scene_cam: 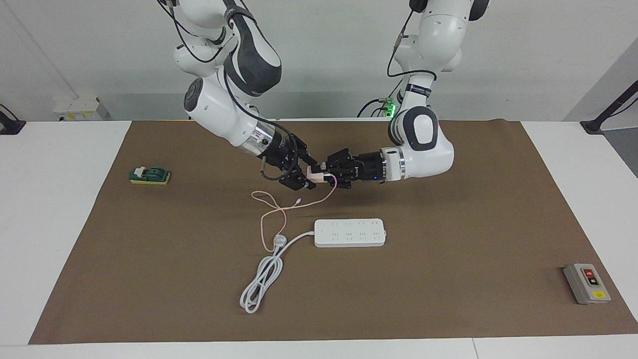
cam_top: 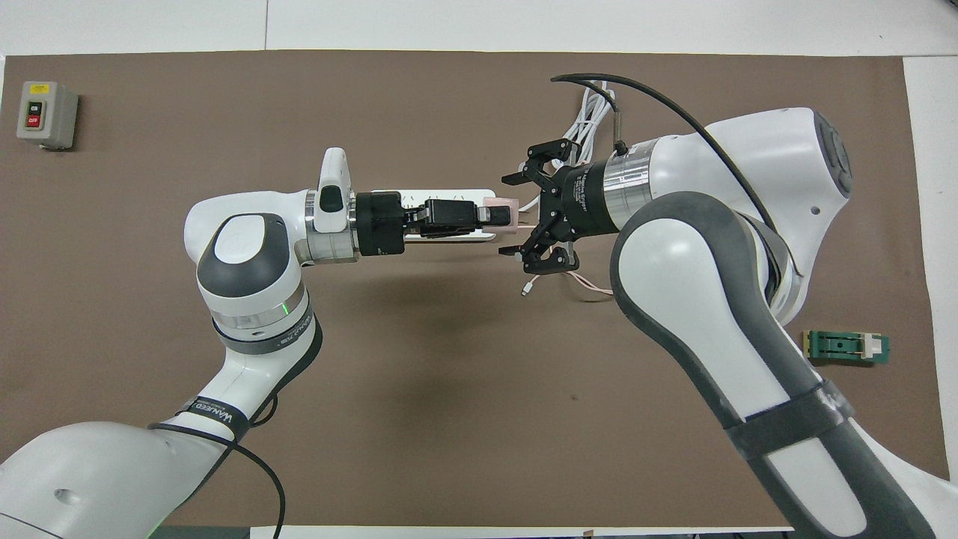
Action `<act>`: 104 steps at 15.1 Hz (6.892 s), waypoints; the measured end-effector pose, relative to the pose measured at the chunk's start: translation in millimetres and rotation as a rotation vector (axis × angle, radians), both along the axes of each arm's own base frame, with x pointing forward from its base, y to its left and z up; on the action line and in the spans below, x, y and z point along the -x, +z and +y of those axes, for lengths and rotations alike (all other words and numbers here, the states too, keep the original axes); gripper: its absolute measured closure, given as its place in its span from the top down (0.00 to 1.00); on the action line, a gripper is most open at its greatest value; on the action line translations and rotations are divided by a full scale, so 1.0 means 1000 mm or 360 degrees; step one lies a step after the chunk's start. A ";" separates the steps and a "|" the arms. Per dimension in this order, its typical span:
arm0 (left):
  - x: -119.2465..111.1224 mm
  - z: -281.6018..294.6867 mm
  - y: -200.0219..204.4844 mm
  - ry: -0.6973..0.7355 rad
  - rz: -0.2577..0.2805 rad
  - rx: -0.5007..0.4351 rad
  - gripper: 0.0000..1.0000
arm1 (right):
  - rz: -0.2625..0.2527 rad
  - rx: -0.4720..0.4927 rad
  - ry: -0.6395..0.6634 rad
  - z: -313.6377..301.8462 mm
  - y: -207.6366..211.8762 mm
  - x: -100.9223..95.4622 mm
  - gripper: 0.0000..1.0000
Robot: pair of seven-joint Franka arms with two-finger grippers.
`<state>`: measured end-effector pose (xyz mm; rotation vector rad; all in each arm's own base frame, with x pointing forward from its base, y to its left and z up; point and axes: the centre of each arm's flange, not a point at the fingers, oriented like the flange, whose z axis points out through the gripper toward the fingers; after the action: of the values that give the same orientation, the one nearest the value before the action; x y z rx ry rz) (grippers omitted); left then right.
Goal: Plug charger into power strip
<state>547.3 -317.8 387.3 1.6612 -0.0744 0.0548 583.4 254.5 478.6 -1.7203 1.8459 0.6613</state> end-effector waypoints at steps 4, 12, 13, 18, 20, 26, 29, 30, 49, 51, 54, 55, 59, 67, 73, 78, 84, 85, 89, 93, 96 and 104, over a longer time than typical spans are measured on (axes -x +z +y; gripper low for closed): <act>-0.008 0.010 0.003 0.0057 -0.0014 -0.0023 0.32 | -0.0006 0.0004 -0.0042 -0.017 0.000 -0.007 1.00; -0.028 0.054 0.078 0.0228 0.0030 -0.0272 0.32 | -0.0235 0.0283 0.0350 -0.094 0.011 -0.016 1.00; -0.030 0.065 0.089 0.0241 0.0050 -0.0323 0.32 | -0.0261 0.0340 0.0425 -0.104 0.016 -0.013 1.00; -0.023 0.133 0.140 0.0283 0.0143 -0.0792 0.32 | -0.0341 0.0467 0.0532 -0.147 0.053 0.000 1.00; -0.014 0.172 0.151 0.0241 0.0223 -0.1025 0.32 | -0.0386 0.0485 0.0549 -0.162 0.067 0.004 1.00; 0.027 0.287 0.164 0.0054 0.0398 -0.1523 0.32 | -0.0518 0.0697 0.1161 -0.193 0.067 0.019 1.00; 0.047 0.337 0.169 -0.0058 0.0342 -0.1688 0.32 | -0.0542 0.0748 0.1409 -0.212 0.070 0.021 1.00; 0.052 0.357 0.170 -0.0080 0.0318 -0.1734 0.32 | -0.0552 0.0772 0.1489 -0.214 0.073 0.021 1.00; 0.062 0.502 0.200 0.0144 0.0185 -0.2371 0.32 | -0.0661 0.0869 0.2001 -0.243 0.107 0.026 1.00; 0.043 0.459 0.195 0.0376 0.0318 -0.2376 0.32 | -0.0674 0.0881 0.1990 -0.246 0.113 0.027 1.00; 0.022 0.377 0.182 0.0658 0.0457 -0.2342 0.32 | -0.0684 0.0880 0.2007 -0.239 0.114 0.027 1.00; 0.018 0.354 0.180 0.0779 0.0524 -0.2313 0.32 | -0.0685 0.0879 0.2011 -0.239 0.114 0.027 1.00; 0.015 0.283 0.179 0.1236 0.0883 -0.2157 0.32 | -0.0777 0.0844 0.2199 -0.255 0.114 0.027 1.00; 0.036 0.128 0.131 0.1654 0.1333 -0.1947 0.32 | -0.0859 0.0810 0.2367 -0.268 0.114 0.027 1.00; 0.004 0.083 0.066 0.1851 0.1565 -0.1924 0.32 | -0.0860 0.0810 0.2367 -0.268 0.115 0.027 1.00; -0.030 0.066 0.050 0.1893 0.1597 -0.1900 0.32 | -0.0860 0.0811 0.2367 -0.268 0.115 0.028 1.00; -0.069 0.035 0.015 0.1999 0.1679 -0.1947 0.32 | -0.0860 0.0811 0.2367 -0.268 0.115 0.028 1.00; -0.070 0.031 0.013 0.2020 0.1693 -0.1936 0.32 | -0.0860 0.0811 0.2367 -0.268 0.115 0.028 1.00; -0.068 0.023 0.013 0.2062 0.1722 -0.1913 0.32 | -0.0860 0.0811 0.2367 -0.268 0.115 0.028 1.00; -0.060 0.016 -0.001 0.2081 0.1755 -0.1933 0.32 | -0.0860 0.0811 0.2367 -0.268 0.115 0.028 1.00; -0.056 0.013 -0.010 0.2089 0.1766 -0.1936 0.32 | -0.0860 0.0811 0.2367 -0.268 0.115 0.028 1.00; -0.048 0.005 -0.024 0.2094 0.1769 -0.1928 0.32 | -0.0860 0.0811 0.2367 -0.268 0.115 0.028 1.00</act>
<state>595.5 -312.6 363.7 2.3471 2.1863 0.0730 555.8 -13.2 593.5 -3.0669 0.0972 0.0971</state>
